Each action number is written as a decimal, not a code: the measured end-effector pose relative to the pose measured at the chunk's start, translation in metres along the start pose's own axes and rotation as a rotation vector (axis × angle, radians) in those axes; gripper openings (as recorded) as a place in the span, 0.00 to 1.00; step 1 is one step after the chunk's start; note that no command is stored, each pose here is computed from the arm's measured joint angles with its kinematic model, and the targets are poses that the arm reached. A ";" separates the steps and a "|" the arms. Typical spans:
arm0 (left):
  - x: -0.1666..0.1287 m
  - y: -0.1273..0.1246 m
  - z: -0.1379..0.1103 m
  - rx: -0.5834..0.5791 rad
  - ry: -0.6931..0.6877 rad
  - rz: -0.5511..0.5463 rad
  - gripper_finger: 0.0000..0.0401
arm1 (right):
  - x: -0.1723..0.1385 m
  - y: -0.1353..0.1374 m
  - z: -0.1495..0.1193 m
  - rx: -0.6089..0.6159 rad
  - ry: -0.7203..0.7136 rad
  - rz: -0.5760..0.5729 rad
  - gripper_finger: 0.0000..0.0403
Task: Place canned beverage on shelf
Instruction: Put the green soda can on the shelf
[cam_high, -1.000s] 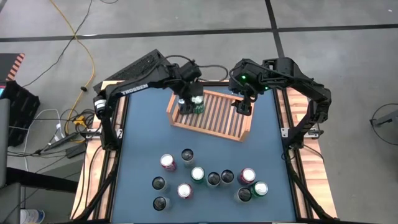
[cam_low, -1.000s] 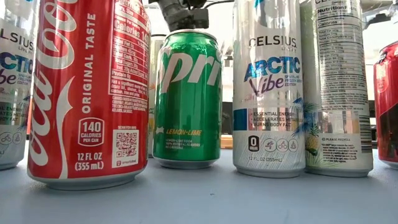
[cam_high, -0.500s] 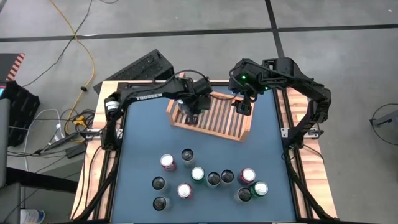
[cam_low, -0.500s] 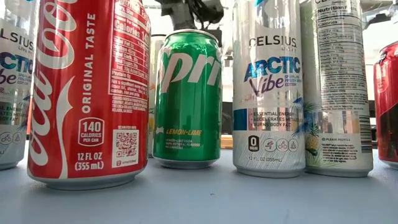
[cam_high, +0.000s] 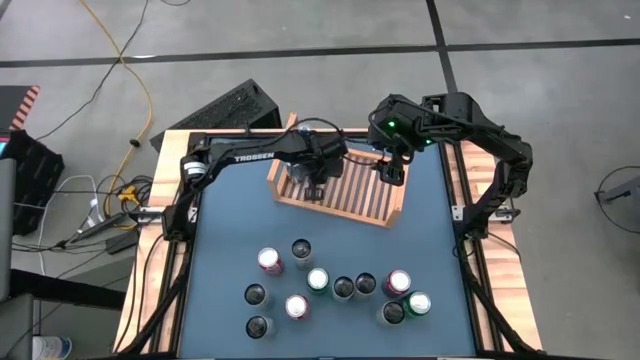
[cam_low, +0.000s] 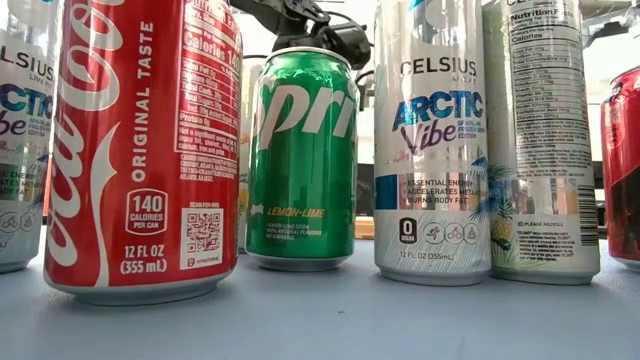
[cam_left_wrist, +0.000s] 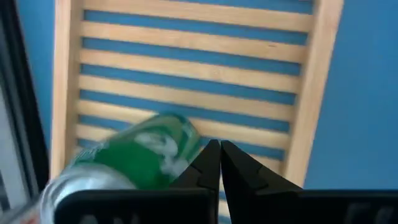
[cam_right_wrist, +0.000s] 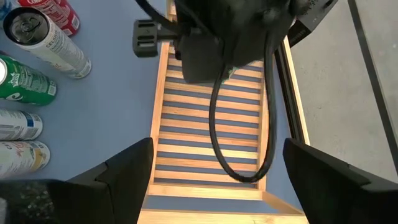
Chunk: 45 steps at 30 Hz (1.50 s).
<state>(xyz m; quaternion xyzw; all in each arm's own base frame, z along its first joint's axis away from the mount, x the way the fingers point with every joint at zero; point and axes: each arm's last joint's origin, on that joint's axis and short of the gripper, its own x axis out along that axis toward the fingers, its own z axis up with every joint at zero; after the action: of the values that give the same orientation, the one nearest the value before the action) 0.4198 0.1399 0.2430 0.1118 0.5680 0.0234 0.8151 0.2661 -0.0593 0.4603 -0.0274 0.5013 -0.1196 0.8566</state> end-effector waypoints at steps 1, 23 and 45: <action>0.002 0.000 -0.001 0.001 0.010 -0.006 0.00 | 0.000 0.000 0.000 0.000 0.000 0.000 0.85; 0.016 0.024 -0.012 -0.021 0.061 0.085 0.00 | 0.000 0.000 0.000 -0.019 0.000 0.000 0.85; 0.015 0.056 -0.025 -0.073 0.062 0.190 0.00 | 0.000 0.000 0.000 -0.026 0.000 0.000 0.85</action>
<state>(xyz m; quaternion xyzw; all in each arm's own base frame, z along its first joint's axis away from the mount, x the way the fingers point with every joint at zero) 0.4066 0.2010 0.2327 0.1347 0.5786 0.1248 0.7946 0.2661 -0.0593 0.4603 -0.0385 0.5028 -0.1129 0.8561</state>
